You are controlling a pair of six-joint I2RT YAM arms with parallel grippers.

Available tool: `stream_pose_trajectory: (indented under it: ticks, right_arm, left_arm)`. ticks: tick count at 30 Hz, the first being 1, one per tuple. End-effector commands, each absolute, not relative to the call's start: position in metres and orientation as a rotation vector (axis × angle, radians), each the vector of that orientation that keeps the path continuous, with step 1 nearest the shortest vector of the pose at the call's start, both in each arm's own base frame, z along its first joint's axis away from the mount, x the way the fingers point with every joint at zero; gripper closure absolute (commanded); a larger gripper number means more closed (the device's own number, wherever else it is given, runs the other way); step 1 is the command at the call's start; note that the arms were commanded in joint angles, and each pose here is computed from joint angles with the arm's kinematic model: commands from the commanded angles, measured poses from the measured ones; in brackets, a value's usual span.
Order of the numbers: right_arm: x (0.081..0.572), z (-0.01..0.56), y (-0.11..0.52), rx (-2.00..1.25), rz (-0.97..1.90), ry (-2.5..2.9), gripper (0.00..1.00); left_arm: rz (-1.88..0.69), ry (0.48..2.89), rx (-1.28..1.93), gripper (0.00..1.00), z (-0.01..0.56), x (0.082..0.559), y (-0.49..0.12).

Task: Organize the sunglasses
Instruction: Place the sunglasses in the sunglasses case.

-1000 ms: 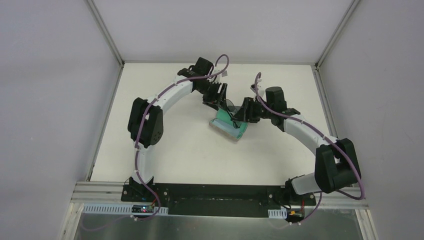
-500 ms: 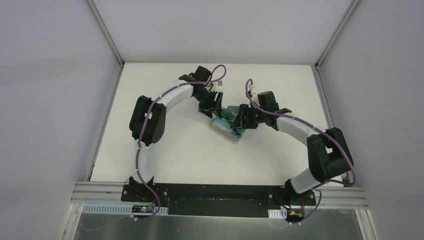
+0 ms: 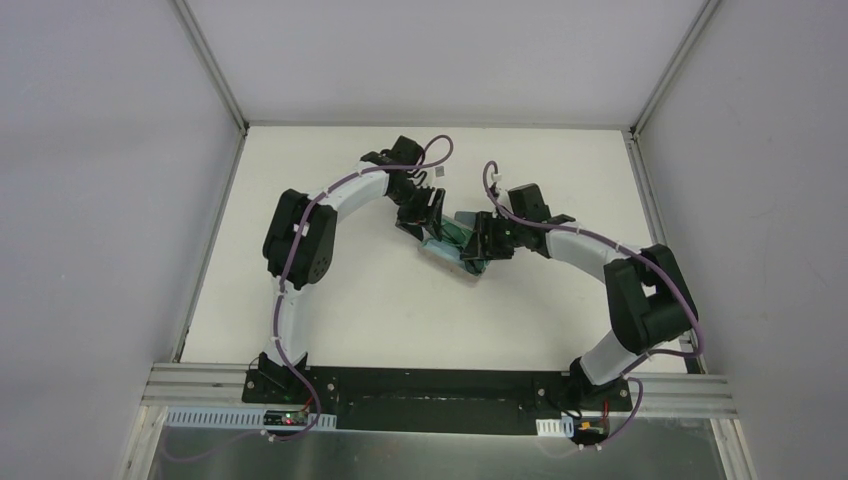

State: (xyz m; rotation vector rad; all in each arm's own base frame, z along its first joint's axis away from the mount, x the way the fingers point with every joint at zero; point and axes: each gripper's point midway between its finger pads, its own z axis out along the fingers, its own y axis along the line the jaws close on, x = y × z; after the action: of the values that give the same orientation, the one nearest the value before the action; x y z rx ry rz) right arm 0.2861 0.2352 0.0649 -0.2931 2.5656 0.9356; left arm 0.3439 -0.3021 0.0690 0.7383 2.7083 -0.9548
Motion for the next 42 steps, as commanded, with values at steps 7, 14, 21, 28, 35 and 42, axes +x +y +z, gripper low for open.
stream_pose_trajectory:
  ticks: [7,14,21,28,35,42]
  right_arm:
    - [0.294,0.072,0.245,-0.391,0.932,2.533,0.83]
    - [0.295,0.073,0.246,-0.434,0.928,2.541,0.84]
    - [0.291,0.072,0.245,-0.449,0.935,2.544,0.85]
    - [0.281,0.068,0.248,-0.487,0.957,2.552,0.85]
    - [0.274,0.063,0.249,-0.538,0.933,2.556,0.84]
    - [0.267,0.056,0.248,-0.591,0.891,2.569,0.78]
  left_arm:
    - [-0.811,2.718,0.748,0.41,0.062,0.355,-0.288]
    - [-0.790,2.710,0.765,0.39,0.068,0.354,-0.274]
    - [-0.749,2.691,0.740,0.38,0.077,0.366,-0.258]
    - [-0.657,2.688,0.723,0.38,0.081,0.372,-0.242]
    - [-0.613,2.660,0.693,0.39,0.088,0.380,-0.239]
    - [-0.584,2.624,0.667,0.39,0.099,0.391,-0.233]
